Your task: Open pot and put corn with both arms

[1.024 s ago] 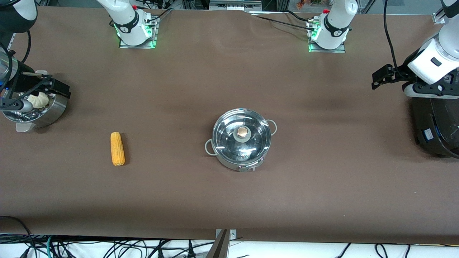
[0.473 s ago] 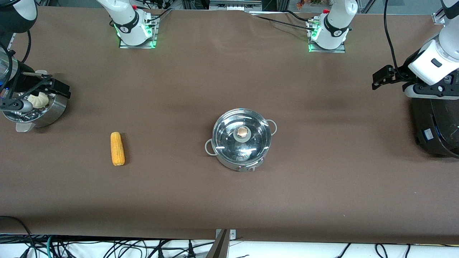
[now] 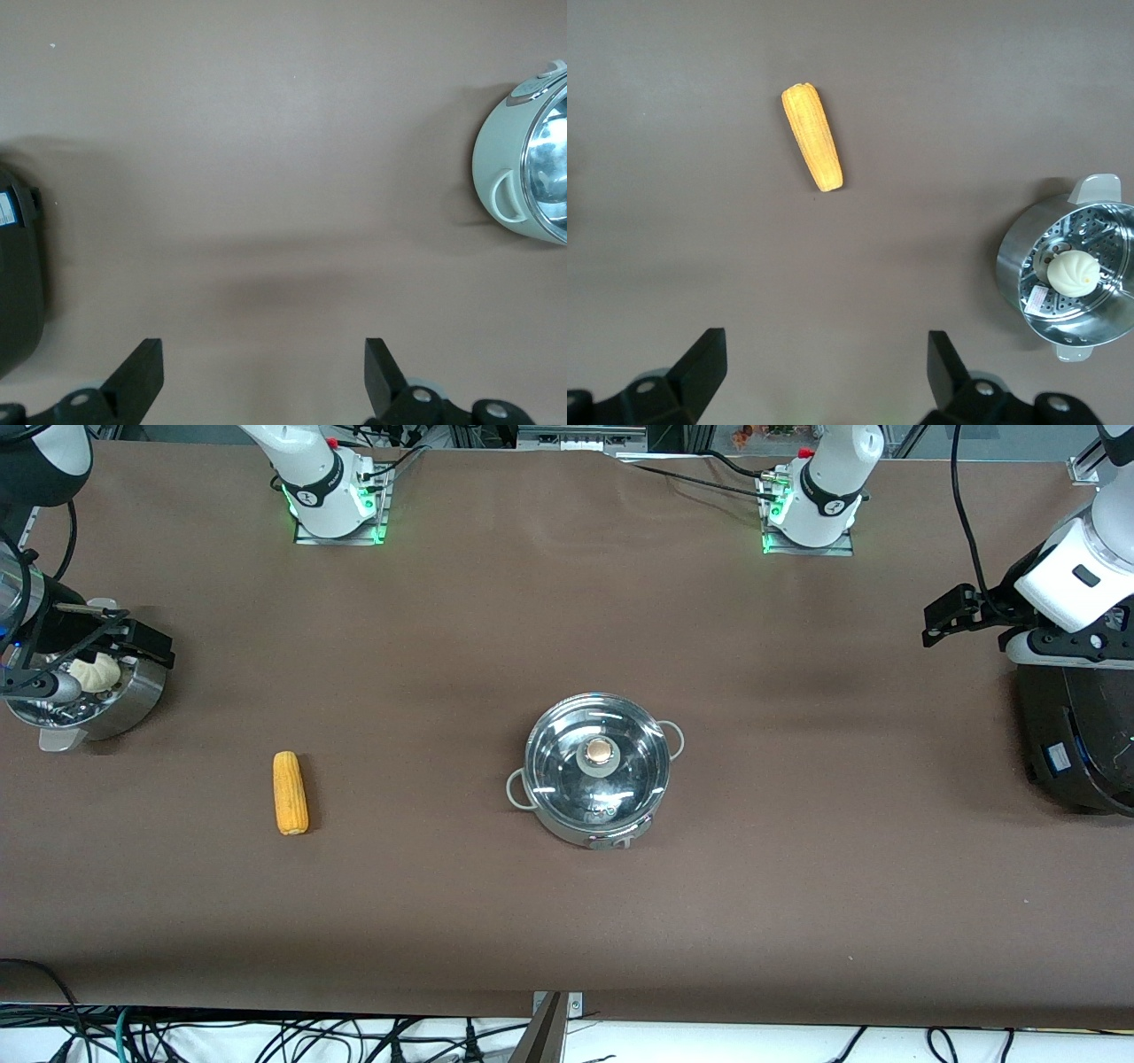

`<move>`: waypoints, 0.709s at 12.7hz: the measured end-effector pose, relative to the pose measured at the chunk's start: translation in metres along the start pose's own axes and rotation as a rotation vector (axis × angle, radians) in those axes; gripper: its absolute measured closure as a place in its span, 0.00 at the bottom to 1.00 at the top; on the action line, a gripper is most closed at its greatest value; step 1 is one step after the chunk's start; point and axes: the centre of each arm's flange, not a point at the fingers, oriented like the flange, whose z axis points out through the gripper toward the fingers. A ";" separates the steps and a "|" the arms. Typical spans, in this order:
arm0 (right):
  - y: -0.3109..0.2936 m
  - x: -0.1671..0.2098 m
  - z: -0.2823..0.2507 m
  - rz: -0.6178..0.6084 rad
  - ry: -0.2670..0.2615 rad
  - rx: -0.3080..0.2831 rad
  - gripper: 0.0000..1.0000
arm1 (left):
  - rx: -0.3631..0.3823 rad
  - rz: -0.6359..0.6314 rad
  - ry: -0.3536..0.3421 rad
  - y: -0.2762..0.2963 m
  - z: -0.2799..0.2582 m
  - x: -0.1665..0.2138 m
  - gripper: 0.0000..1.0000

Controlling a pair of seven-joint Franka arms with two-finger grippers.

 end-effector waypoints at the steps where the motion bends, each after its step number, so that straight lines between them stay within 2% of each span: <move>1: 0.000 0.000 0.000 0.000 0.000 0.000 0.00 | 0.000 0.000 0.000 0.000 0.000 0.000 0.00; 9: 0.000 0.000 0.000 0.000 0.000 0.000 0.00 | 0.000 -0.006 0.000 0.000 0.000 0.000 0.00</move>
